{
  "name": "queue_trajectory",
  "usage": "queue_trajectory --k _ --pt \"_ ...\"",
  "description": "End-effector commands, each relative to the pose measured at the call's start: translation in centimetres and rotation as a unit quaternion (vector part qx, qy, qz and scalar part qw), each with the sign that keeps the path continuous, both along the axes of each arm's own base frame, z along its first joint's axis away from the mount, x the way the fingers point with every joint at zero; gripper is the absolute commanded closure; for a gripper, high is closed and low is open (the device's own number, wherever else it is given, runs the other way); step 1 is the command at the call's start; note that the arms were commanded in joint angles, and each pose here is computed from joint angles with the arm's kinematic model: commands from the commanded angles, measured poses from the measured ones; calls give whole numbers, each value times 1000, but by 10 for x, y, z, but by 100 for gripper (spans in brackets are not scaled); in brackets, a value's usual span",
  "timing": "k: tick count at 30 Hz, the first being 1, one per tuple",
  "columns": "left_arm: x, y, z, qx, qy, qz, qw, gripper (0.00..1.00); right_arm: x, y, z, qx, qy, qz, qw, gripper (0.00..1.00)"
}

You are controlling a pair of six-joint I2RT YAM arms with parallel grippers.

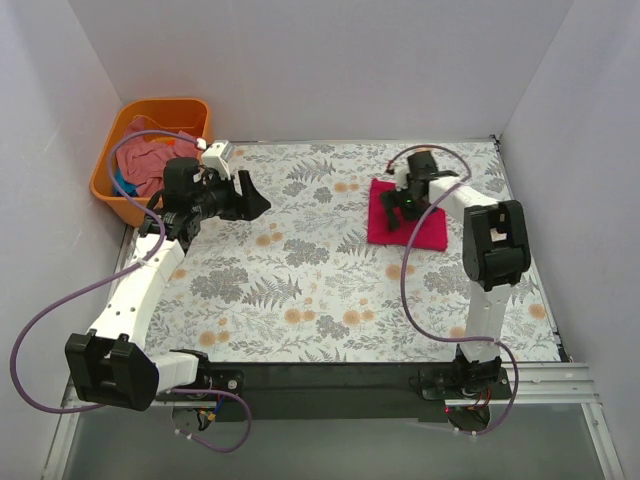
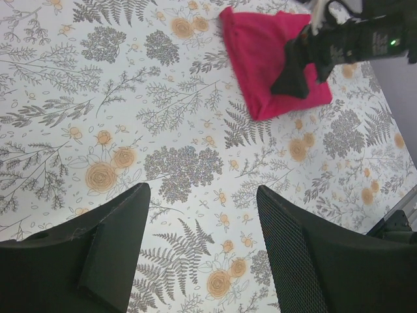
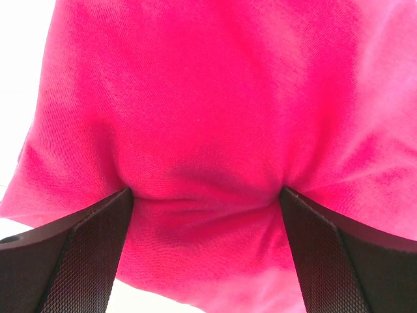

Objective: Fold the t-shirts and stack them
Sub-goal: Neatly place the folded tshirt to the corner

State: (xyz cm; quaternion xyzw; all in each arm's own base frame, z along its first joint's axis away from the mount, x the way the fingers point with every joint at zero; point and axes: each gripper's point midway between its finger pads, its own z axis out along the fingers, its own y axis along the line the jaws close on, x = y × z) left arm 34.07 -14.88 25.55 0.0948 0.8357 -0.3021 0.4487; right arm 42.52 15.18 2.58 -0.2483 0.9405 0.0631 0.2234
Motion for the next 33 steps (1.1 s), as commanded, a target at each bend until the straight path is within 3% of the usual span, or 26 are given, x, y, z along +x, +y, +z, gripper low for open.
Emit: queue_trajectory --k 1,7,12,19,24,30,33 --pt "2 4 -6 13 0 2 1000 34 -29 -103 -30 -78 75 3 994 2" --pt "7 1 -11 10 11 -3 1000 34 -6 -192 -35 -118 67 40 990 2" --pt "11 0 -15 9 18 -3 1000 34 4 -224 -43 -128 70 61 987 2" --pt "10 -1 -5 3 10 -5 1000 34 17 -222 -16 -123 37 71 989 2" --pt "6 1 14 1 -16 -1 1000 34 47 -211 77 -96 -66 35 993 2" --pt "-2 4 34 -4 -41 8 999 34 13 -182 127 -26 -79 -41 996 2" --pt "-6 5 38 -4 -47 9 999 34 -17 -179 107 -20 -41 -77 996 2"
